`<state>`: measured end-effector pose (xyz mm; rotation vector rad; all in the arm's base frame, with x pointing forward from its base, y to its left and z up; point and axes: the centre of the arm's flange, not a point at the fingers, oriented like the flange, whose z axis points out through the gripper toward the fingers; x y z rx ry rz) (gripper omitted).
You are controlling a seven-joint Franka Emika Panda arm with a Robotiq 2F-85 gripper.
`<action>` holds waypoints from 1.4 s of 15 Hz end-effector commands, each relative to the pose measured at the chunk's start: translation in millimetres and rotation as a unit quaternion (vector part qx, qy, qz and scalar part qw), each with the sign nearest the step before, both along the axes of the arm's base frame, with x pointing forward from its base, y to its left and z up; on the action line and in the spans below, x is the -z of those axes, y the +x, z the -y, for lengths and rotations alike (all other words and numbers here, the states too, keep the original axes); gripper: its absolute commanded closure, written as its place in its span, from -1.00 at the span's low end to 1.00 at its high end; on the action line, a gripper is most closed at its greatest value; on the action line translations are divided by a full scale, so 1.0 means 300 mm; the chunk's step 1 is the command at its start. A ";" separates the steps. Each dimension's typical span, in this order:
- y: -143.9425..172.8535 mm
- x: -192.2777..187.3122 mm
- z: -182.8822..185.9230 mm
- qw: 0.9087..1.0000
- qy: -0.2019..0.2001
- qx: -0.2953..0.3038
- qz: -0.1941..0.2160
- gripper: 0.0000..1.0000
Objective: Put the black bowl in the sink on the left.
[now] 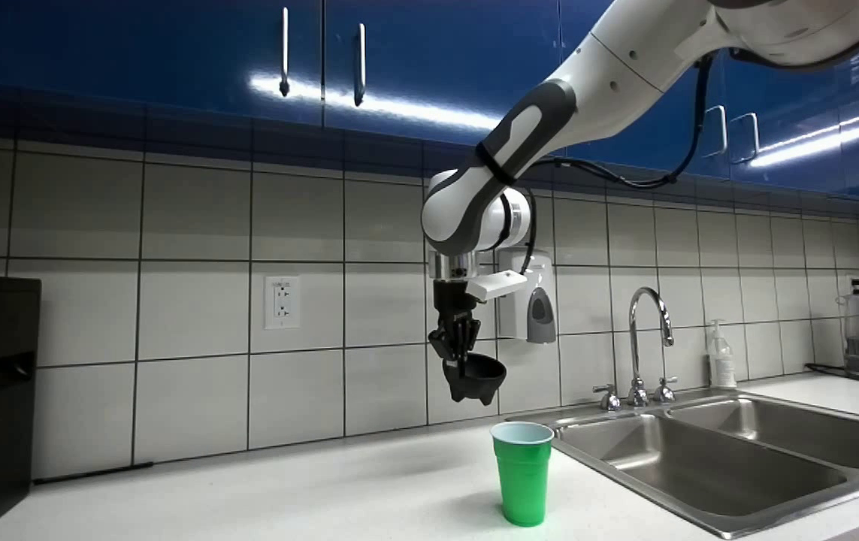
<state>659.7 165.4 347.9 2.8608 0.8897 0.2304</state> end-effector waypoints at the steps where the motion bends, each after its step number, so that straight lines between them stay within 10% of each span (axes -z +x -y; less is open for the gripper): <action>1: -0.095 -0.045 0.140 1.000 0.009 0.026 0.011 0.96; 21: -0.239 -0.006 0.812 0.978 0.046 0.205 0.011 0.96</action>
